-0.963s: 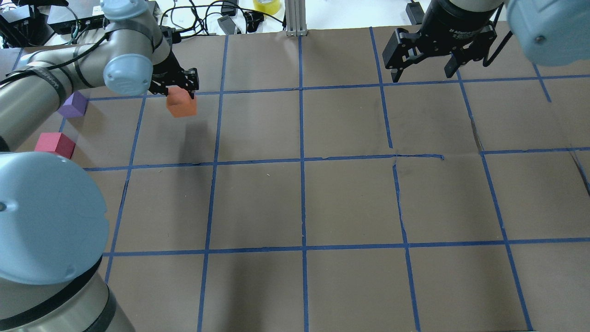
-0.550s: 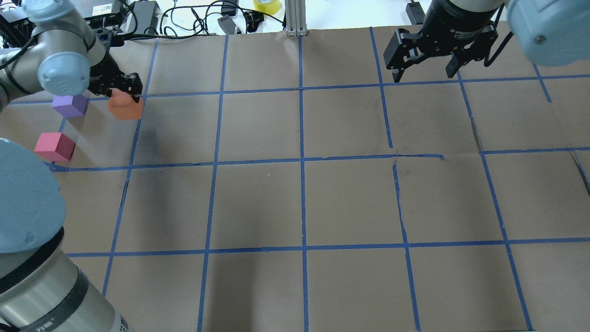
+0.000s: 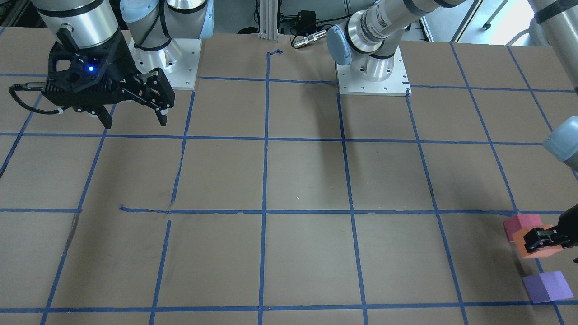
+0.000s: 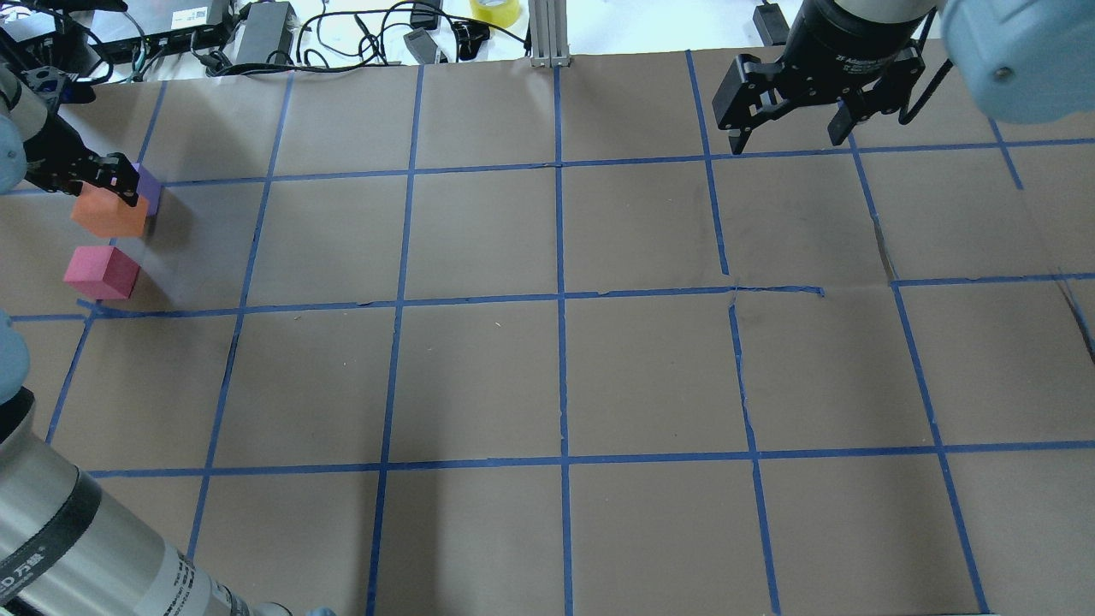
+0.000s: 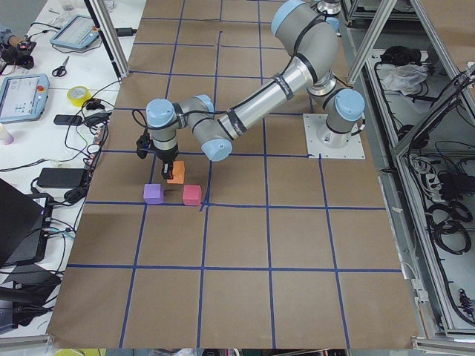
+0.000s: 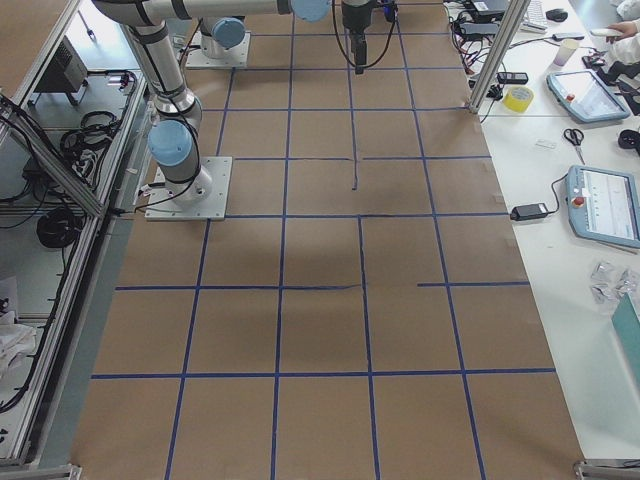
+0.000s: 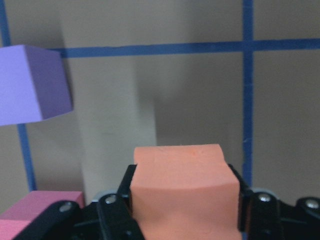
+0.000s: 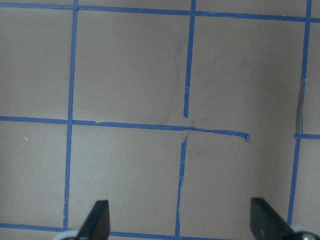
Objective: Arrange blocks in a line
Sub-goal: 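Lower the orange cube onto the pink cube, below the purple cube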
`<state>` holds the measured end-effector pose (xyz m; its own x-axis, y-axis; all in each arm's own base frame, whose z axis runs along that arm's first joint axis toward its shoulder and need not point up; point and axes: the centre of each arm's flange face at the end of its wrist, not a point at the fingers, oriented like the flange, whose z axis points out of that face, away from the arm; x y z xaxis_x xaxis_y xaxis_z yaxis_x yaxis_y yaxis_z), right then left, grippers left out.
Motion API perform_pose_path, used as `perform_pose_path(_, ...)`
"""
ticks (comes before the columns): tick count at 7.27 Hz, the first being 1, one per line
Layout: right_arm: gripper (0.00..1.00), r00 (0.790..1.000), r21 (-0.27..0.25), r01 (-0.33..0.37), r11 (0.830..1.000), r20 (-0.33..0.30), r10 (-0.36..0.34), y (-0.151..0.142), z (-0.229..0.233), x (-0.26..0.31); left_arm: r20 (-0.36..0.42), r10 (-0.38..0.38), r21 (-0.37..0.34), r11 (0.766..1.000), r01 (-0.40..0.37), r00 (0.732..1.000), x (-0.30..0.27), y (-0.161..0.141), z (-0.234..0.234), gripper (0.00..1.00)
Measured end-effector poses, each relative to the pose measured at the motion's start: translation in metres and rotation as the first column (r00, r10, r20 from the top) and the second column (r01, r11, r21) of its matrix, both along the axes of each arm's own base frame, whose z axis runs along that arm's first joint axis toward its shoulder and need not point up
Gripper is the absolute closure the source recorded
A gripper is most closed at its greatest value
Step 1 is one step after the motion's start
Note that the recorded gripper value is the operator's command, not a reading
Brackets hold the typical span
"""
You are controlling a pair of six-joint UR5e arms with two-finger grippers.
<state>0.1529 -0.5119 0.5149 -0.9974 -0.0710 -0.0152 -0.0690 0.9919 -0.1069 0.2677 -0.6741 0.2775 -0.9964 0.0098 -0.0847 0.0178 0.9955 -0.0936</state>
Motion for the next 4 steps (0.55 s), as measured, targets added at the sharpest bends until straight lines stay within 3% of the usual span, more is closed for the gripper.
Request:
perform_pose_path(1,0.00,1.000,0.001,0.000,1.000,0.000,0.000,0.000,0.000,0.000,0.005,-0.014,-0.010,1.000,0.014,1.000,0.013,-0.005,0.002,1.00)
perform_pose_path(4,0.00,1.000,0.002,0.000,1.000,-0.001,0.000,0.000,-0.001,0.000,0.006,-0.052,-0.005,0.999,0.052,0.999,0.025,-0.016,-0.011,1.00)
